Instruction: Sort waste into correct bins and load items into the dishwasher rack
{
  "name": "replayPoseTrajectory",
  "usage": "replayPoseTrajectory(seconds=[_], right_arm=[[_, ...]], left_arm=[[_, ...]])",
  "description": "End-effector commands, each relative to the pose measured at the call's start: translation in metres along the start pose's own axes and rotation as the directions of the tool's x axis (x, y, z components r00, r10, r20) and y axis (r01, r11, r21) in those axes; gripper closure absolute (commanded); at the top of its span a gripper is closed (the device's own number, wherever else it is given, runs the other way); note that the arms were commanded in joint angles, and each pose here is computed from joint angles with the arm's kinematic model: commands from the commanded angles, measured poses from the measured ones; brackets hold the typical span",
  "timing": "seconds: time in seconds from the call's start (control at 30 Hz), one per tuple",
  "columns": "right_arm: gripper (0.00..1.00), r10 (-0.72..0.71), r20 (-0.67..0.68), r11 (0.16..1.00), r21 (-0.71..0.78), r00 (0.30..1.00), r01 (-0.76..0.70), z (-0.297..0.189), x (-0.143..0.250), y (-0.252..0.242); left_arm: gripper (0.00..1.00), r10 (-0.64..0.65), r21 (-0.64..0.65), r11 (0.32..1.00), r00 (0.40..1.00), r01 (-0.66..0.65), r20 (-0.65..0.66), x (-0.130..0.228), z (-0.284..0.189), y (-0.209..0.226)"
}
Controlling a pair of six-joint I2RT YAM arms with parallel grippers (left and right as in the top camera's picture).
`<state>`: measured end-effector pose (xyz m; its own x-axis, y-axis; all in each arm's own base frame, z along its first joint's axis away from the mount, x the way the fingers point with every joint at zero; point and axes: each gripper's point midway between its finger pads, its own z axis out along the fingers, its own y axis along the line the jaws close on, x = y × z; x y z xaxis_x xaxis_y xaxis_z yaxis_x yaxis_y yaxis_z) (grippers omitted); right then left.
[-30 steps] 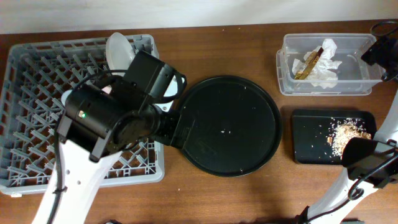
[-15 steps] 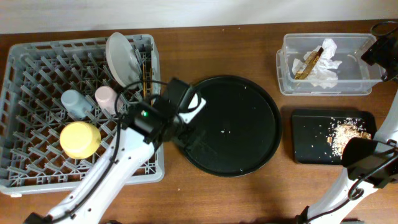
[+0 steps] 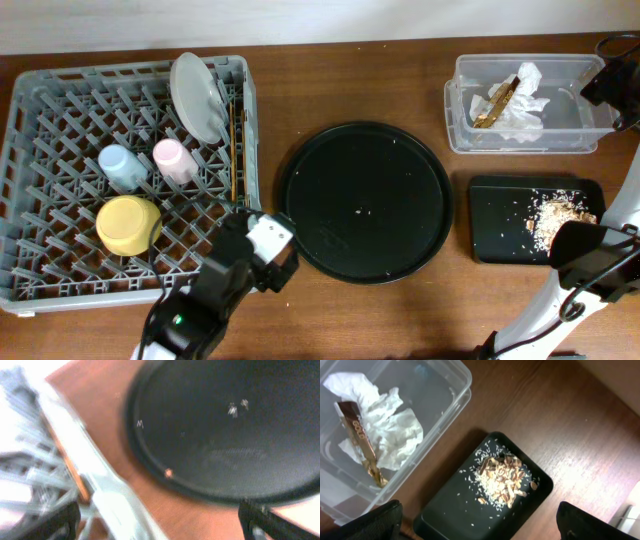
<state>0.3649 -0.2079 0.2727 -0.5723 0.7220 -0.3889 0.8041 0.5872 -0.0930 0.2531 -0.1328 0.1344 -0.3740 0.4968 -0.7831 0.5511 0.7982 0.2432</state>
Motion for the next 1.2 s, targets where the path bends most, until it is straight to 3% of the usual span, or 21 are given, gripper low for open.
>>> replayPoseTrajectory(seconds=[0.0,0.17,0.47,0.7,1.17], right_arm=[[0.01,0.007,0.003,1.000,0.013,1.000,-0.007,0.001,-0.001,-0.002],[0.01,0.007,0.003,1.000,0.013,1.000,-0.007,0.001,-0.001,-0.002],[0.01,0.007,0.003,1.000,0.013,1.000,-0.007,0.001,-0.001,-0.002],[0.01,0.007,0.003,1.000,0.013,1.000,-0.007,0.001,-0.001,-0.002],[0.01,0.008,0.003,1.000,0.013,1.000,-0.008,0.001,-0.001,-0.002]], left_arm=[[0.01,-0.199,-0.108,0.969,0.959,0.224,0.201,0.008,-0.013,0.030],[0.01,-0.229,-0.199,0.932,0.918,0.303,0.323,0.028,-0.029,0.053],[0.01,-0.269,-0.390,0.822,0.886,0.415,0.377,0.065,-0.041,0.102],[0.01,-0.261,-0.469,0.756,0.867,0.457,0.425,0.073,-0.062,0.123],[0.01,-0.224,-0.474,0.747,0.848,0.466,0.481,0.063,-0.074,0.127]])
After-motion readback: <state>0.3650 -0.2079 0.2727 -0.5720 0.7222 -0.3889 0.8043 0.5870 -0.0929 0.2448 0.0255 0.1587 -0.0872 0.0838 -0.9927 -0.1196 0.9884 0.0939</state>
